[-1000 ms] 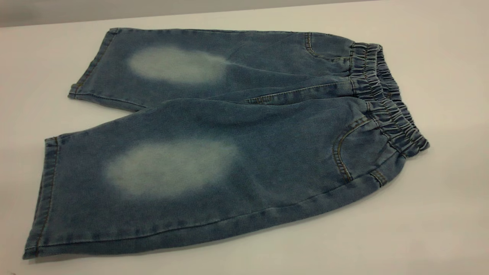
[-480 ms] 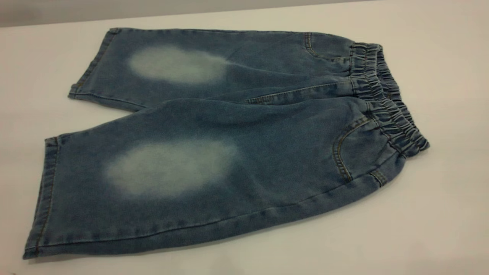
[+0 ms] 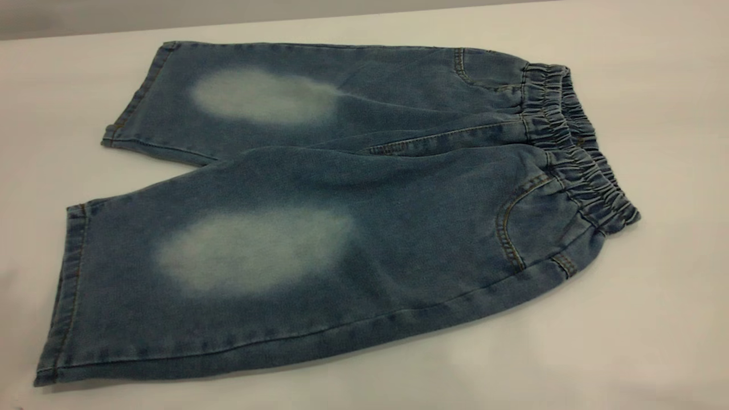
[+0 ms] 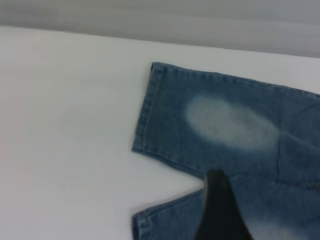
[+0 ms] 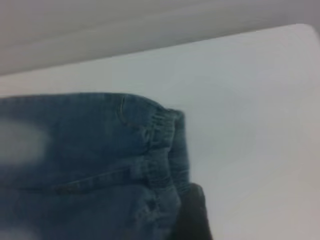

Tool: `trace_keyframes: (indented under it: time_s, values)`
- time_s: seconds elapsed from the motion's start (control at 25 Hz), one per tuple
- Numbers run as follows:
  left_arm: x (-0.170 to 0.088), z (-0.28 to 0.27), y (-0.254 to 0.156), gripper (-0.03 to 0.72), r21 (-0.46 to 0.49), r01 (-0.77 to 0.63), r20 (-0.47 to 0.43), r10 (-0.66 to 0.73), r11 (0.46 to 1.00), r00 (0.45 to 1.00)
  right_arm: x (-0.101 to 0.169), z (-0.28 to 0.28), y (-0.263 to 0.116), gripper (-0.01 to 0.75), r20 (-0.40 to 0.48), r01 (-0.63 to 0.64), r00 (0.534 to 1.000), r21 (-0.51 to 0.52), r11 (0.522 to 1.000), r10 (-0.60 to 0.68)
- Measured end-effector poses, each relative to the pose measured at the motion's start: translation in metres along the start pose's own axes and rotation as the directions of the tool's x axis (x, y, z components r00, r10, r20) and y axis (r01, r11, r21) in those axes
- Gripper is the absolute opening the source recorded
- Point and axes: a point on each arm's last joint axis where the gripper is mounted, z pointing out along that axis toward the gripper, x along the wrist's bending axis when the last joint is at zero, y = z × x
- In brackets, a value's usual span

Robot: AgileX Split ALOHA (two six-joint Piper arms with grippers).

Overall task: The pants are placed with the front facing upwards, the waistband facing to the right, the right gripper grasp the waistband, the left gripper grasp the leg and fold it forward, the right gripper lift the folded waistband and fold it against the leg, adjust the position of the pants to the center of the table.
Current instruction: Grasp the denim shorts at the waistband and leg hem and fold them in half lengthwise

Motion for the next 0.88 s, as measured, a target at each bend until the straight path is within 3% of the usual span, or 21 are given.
trace_keyframes:
  time_s: [0.52,0.88]
  values:
    - [0.01,0.109,0.005,0.415,0.073,0.004,-0.034,-0.002,0.997,0.999,0.001,0.109,0.003,0.513,-0.094,-0.054,0.993,0.204,0.977,0.075]
    - [0.011,0.123,0.0,0.415,0.113,0.016,-0.036,-0.012,0.993,0.999,-0.017,0.184,-0.022,0.513,-0.078,-0.154,0.977,0.372,0.915,0.197]
